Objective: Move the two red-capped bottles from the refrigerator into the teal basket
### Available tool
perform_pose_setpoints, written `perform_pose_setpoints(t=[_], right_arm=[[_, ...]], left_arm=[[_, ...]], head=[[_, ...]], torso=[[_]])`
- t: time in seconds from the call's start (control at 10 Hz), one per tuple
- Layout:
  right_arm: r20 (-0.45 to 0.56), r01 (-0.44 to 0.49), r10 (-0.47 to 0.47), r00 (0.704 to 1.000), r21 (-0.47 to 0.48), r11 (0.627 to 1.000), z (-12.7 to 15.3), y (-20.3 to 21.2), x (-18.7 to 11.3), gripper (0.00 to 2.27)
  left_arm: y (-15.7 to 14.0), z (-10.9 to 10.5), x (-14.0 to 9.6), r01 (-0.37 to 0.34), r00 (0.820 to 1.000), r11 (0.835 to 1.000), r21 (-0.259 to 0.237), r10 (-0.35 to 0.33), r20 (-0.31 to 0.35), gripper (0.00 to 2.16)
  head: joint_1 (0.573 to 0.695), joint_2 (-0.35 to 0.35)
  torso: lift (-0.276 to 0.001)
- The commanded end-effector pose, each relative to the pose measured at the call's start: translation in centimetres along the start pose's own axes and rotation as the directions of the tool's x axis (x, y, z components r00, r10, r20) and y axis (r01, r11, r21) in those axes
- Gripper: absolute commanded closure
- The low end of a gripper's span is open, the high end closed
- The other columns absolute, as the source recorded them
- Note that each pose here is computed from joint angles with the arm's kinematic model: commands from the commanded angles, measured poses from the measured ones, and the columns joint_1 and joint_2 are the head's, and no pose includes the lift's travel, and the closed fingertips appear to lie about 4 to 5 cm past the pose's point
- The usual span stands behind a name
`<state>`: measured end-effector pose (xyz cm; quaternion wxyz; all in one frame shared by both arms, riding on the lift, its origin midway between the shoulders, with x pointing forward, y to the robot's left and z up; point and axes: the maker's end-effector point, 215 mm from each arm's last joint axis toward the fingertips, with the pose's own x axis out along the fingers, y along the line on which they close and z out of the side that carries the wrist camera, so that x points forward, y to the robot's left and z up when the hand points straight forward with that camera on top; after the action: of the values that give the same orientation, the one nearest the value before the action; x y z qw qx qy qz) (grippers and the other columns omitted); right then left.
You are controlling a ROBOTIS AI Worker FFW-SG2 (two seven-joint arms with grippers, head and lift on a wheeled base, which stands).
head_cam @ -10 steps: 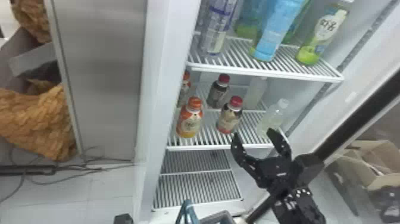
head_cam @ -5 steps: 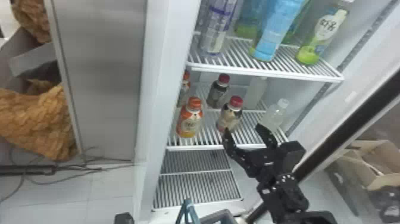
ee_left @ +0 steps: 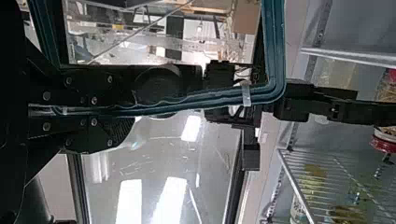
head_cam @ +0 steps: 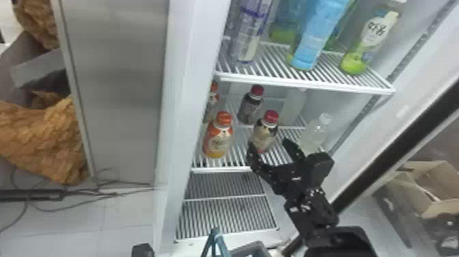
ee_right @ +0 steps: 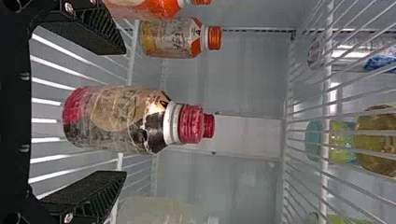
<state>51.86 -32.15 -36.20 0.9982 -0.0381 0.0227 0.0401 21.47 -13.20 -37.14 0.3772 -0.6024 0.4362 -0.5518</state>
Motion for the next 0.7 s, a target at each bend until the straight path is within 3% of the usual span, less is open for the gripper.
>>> perform_pose_setpoints(t=[0.0, 0.6], right_arm=[[-0.002, -0.002, 0.002, 1.0, -0.003, 1.0, -0.1, 0.0, 0.9, 0.1], [0.017, 0.025, -0.025, 1.0, -0.031, 0.999, 0.1, -1.3, 4.1, 0.19]], left_arm=[[0.0, -0.1, 0.0, 0.0, 1.0, 1.0, -0.001, 0.0, -0.001, 1.09], [-0.1, 0.0, 0.1, 0.0, 1.0, 1.0, 0.002, 0.0, -0.004, 1.09]], head=[[0.695, -0.35], [0.695, -0.35]], torso=[[-0.228], [-0.228]])
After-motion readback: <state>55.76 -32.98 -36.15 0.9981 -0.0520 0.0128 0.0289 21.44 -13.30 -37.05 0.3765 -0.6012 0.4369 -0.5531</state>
